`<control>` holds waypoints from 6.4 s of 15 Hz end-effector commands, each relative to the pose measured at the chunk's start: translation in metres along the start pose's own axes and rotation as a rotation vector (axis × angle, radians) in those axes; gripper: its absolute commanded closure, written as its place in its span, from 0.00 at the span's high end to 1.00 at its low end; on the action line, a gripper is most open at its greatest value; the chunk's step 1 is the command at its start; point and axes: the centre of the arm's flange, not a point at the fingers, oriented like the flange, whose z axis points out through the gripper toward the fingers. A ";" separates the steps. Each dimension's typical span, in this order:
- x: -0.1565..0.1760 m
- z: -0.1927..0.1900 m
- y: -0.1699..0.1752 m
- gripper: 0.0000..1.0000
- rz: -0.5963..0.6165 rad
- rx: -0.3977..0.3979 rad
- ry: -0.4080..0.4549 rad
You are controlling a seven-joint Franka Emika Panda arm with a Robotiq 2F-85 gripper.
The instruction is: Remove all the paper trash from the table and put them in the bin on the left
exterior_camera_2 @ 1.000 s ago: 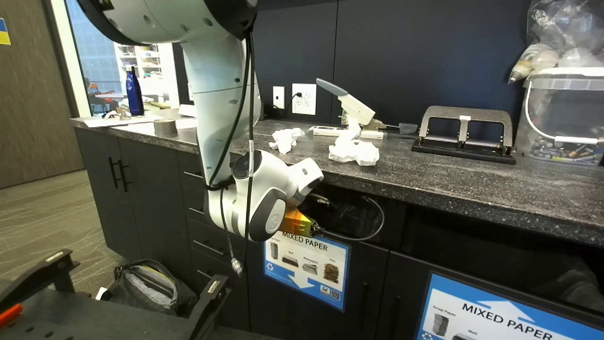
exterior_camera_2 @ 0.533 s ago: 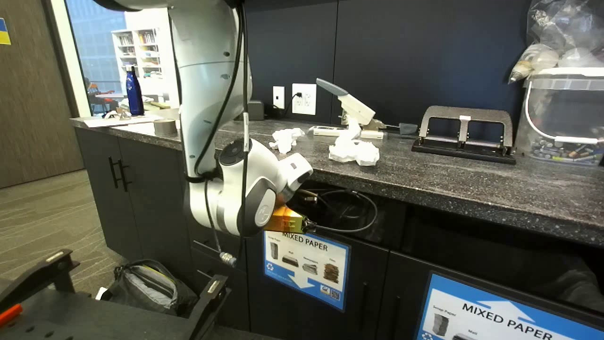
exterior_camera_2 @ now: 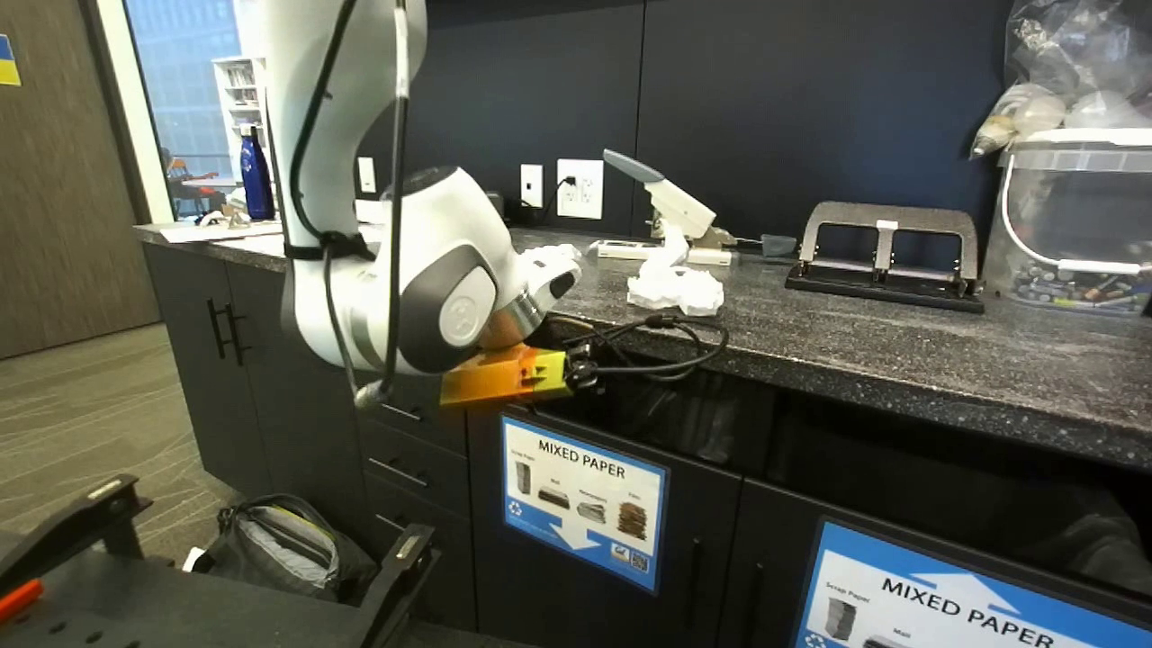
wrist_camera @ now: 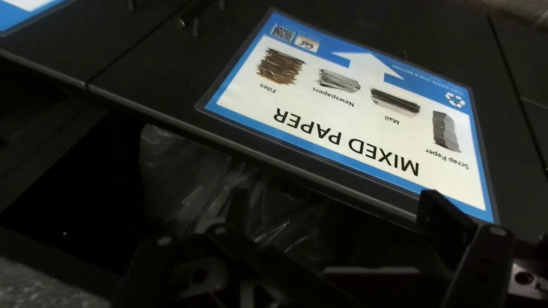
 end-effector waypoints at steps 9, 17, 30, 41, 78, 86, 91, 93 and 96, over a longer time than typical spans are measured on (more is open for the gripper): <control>0.124 -0.127 0.052 1.00 -0.261 -0.068 -0.229; 0.208 -0.125 0.064 1.00 -0.358 -0.157 -0.007; 0.333 -0.035 0.097 1.00 -0.169 -0.116 -0.013; 0.367 0.029 0.144 1.00 -0.023 -0.009 -0.220; 0.279 -0.110 0.043 0.11 -0.091 0.106 -0.424; 0.200 -0.152 0.039 0.12 -0.094 0.190 -0.512; 0.128 -0.170 0.041 0.12 -0.129 0.231 -0.563; 0.093 -0.170 0.046 0.12 -0.140 0.266 -0.562; 0.047 -0.155 0.058 0.13 -0.138 0.313 -0.537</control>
